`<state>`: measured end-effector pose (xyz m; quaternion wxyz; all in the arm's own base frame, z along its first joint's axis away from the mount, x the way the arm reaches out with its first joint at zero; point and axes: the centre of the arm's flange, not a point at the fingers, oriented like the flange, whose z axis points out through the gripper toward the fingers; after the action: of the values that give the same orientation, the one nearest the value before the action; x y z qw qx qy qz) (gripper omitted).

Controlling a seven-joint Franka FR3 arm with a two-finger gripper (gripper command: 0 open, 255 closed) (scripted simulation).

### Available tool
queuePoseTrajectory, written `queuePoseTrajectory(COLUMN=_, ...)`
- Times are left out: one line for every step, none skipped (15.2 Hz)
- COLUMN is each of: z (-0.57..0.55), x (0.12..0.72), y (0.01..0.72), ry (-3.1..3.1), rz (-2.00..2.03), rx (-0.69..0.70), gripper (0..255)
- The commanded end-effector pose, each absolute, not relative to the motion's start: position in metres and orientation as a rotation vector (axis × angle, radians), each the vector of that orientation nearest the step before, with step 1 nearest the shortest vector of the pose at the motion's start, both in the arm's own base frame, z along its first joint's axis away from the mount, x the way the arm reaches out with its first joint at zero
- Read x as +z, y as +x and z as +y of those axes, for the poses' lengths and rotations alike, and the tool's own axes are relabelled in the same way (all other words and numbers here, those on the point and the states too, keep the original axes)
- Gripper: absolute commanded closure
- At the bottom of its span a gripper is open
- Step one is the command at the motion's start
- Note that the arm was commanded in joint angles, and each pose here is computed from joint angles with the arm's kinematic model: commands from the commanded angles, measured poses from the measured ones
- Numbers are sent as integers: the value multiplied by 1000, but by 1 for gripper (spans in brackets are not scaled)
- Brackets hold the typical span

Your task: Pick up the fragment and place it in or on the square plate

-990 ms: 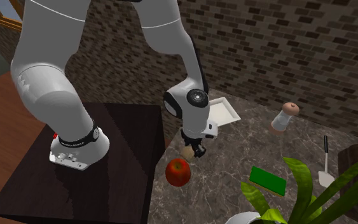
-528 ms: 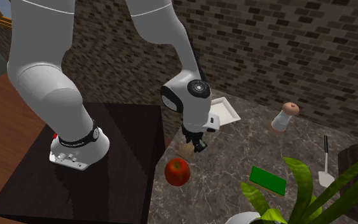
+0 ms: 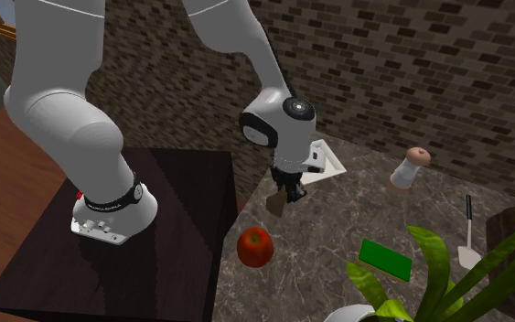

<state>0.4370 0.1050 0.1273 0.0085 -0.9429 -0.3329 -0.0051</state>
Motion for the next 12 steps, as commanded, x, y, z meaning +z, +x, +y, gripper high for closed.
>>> queuePoseTrajectory(z=130, x=131, y=450, ry=-2948, rz=-1039, rx=-15, gripper=255)
queuePoseTrajectory(z=142, x=131, y=456, ry=-2948, rz=-1039, rx=-15, gripper=255)
queuePoseTrajectory(z=153, x=132, y=462, ry=-2948, rz=-1039, rx=-15, gripper=255)
queuePoseTrajectory(z=165, x=132, y=469, ry=-2948, rz=-1039, rx=-15, gripper=255)
queuePoseTrajectory(z=176, x=132, y=475, ry=-2948, rz=-1039, rx=-15, gripper=255)
queuePoseTrajectory(z=188, x=133, y=481, ry=-2948, rz=-1039, rx=-15, gripper=255)
queuePoseTrajectory(z=199, x=133, y=488, ry=-2948, rz=-1039, rx=-15, gripper=255)
queuePoseTrajectory(z=211, x=133, y=494, ry=-2948, rz=-1039, rx=-15, gripper=255)
queuePoseTrajectory(z=223, x=134, y=500, ry=-2948, rz=-1039, rx=-15, gripper=255)
queuePoseTrajectory(z=234, x=134, y=507, ry=-2948, rz=-1039, rx=-15, gripper=255)
queuePoseTrajectory(z=246, x=134, y=513, ry=-2948, rz=-1039, rx=-15, gripper=255)
queuePoseTrajectory(z=257, x=135, y=519, ry=-2948, rz=-1039, rx=-15, gripper=255)
